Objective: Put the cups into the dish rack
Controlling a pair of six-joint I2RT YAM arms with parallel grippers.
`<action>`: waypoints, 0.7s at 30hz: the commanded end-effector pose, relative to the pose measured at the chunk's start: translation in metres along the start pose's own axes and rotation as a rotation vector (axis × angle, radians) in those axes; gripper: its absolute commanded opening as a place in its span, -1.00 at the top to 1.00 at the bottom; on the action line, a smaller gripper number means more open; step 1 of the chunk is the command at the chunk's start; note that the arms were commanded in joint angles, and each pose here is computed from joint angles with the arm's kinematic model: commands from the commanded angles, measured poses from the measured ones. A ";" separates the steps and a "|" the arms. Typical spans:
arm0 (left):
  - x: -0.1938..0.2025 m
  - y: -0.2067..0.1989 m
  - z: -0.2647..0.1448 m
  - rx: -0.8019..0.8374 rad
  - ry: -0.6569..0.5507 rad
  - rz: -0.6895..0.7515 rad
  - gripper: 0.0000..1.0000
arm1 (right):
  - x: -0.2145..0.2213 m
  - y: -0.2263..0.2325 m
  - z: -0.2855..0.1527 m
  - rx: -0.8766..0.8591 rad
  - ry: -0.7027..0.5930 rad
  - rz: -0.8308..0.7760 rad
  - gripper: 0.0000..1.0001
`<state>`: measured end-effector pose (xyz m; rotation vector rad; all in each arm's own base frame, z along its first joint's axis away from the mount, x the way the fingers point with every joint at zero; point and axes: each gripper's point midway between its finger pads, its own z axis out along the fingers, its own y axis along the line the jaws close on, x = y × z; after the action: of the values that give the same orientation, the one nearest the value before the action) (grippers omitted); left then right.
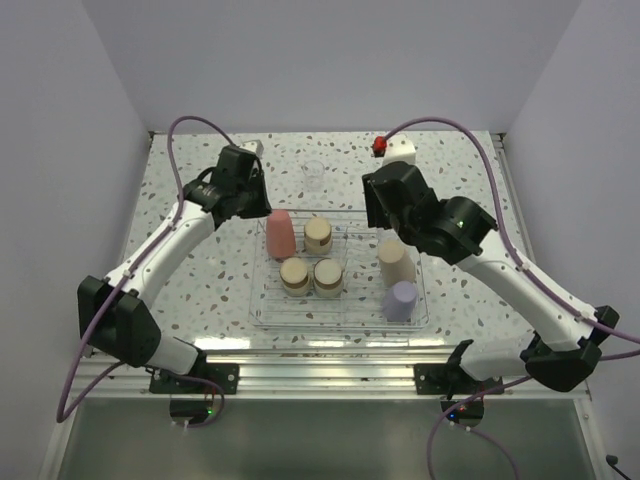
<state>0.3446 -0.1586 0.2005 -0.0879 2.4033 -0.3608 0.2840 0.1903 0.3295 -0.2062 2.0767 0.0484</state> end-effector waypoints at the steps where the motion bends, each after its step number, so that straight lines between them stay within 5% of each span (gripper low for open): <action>1: -0.020 -0.025 0.014 0.116 -0.047 0.018 0.79 | 0.028 0.000 0.003 0.022 0.069 -0.006 -0.01; 21: 0.021 -0.013 0.044 0.107 0.048 0.038 1.00 | 0.050 0.009 0.006 -0.028 0.127 0.001 0.07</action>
<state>0.3626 -0.1864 0.1507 -0.0156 2.4592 -0.4642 0.2641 0.1894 0.2774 -0.2544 2.2215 0.0215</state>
